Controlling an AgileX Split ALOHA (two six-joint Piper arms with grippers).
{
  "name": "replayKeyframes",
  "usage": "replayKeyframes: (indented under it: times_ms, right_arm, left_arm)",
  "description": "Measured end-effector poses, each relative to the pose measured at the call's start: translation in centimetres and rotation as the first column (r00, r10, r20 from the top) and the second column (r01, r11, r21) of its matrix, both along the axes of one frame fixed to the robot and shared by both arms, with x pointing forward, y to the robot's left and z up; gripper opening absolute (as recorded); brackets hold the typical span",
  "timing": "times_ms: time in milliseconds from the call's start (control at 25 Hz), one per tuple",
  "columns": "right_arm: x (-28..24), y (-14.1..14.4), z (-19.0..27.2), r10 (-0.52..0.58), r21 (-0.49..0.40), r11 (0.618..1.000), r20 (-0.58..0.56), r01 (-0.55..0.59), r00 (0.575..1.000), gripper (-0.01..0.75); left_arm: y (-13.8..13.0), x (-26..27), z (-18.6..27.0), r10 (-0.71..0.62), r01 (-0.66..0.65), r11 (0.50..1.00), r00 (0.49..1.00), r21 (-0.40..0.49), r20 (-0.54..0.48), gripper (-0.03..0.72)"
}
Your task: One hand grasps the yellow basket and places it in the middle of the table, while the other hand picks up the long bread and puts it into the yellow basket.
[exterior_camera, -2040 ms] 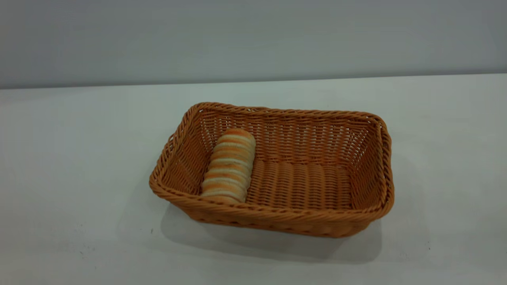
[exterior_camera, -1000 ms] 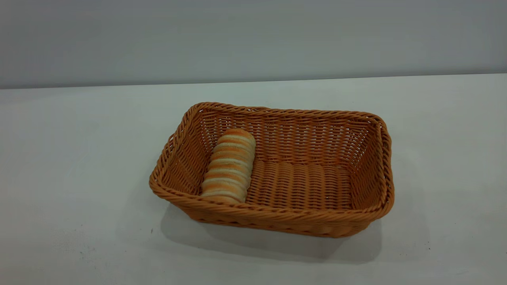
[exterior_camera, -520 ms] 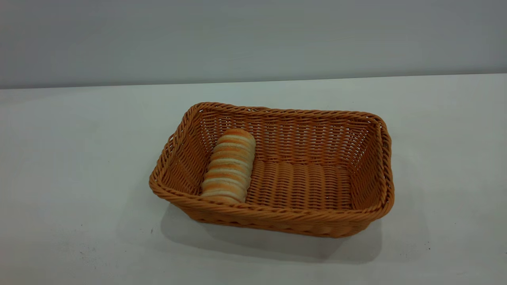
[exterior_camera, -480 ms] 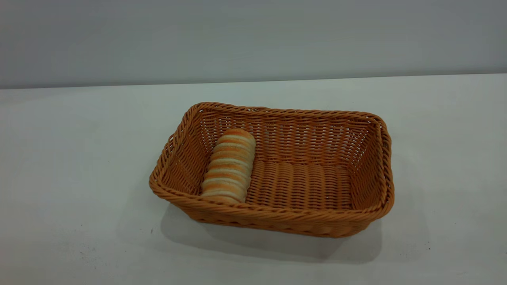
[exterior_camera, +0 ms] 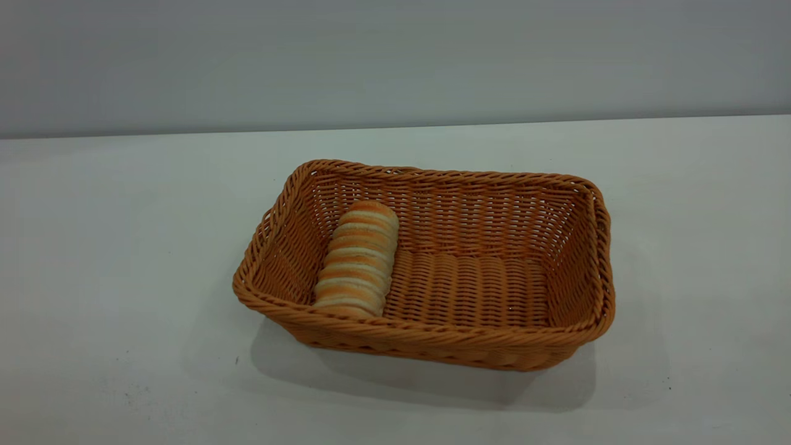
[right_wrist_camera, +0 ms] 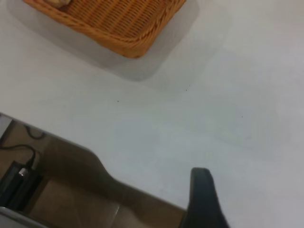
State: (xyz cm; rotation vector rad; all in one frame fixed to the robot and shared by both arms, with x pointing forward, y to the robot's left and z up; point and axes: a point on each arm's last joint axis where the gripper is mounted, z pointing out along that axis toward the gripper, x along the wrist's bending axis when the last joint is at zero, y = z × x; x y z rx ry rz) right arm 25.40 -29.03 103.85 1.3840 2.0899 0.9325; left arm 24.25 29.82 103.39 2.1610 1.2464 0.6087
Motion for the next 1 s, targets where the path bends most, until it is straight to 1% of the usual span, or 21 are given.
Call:
replayKeyframes:
  times_ms: [280,400,560,680,880,1000]
  right_arm:
    - [0.0,0.0,0.0,-0.001,0.001,1.000,0.000,0.001,1.000,0.575]
    - [0.0,0.0,0.0,-0.011,0.001,1.000,0.000,0.011,1.000,0.575]
    - [0.1,-0.2,0.0,-0.105,0.002,0.994,0.002,0.105,0.994,0.575]
    - [-0.4,-0.4,0.1,-0.195,0.014,0.981,0.034,0.194,0.980,0.575]
    - [-1.9,-0.6,0.1,-0.296,0.051,0.955,0.136,0.292,0.945,0.575]
    - [-2.3,-0.6,0.0,-0.336,0.058,0.942,0.155,0.331,0.929,0.575]
  left_arm:
    - [0.0,0.0,0.0,0.003,-0.003,1.000,1.000,-0.001,0.002,0.513]
    - [0.1,-0.3,0.0,0.071,-0.071,0.997,0.997,-0.007,0.021,0.513]
    - [0.2,-0.7,0.0,0.211,-0.210,0.978,0.976,-0.019,0.054,0.513]
    - [0.2,-1.3,0.0,0.278,-0.276,0.961,0.956,-0.033,0.092,0.513]
    - [0.2,-2.0,-0.1,0.294,-0.290,0.956,0.945,-0.050,0.141,0.513]
    - [0.2,-2.0,-0.1,0.294,-0.290,0.956,0.945,-0.050,0.142,0.513]
